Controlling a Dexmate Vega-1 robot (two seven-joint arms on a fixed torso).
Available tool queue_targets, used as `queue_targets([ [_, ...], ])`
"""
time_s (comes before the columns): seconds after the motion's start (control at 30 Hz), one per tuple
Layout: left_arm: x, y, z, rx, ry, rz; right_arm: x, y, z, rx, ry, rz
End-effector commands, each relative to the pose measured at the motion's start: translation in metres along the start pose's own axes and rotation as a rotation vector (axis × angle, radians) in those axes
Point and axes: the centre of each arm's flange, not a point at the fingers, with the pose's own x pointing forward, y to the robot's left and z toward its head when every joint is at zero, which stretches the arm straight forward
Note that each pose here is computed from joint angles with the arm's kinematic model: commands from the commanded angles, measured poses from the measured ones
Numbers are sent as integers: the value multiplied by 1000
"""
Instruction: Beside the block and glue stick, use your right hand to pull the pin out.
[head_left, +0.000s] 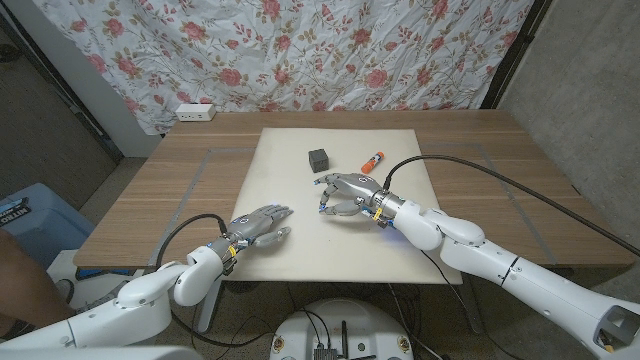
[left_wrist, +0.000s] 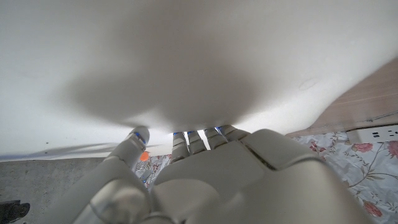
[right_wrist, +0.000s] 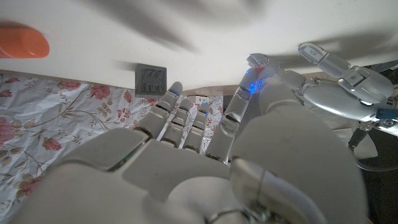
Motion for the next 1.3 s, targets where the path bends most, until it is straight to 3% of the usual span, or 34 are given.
queue_targets([
  [0.03,-6,9,3,-20,-4,61,0,-4,2,-5,12,-12],
  [0.77,-6,35,9,-60,-18,183,6,-6,9,-39,28,-19],
  [1.3,-17,50,12,-59,-14,227,9,-9,10,-22,40,-39],
])
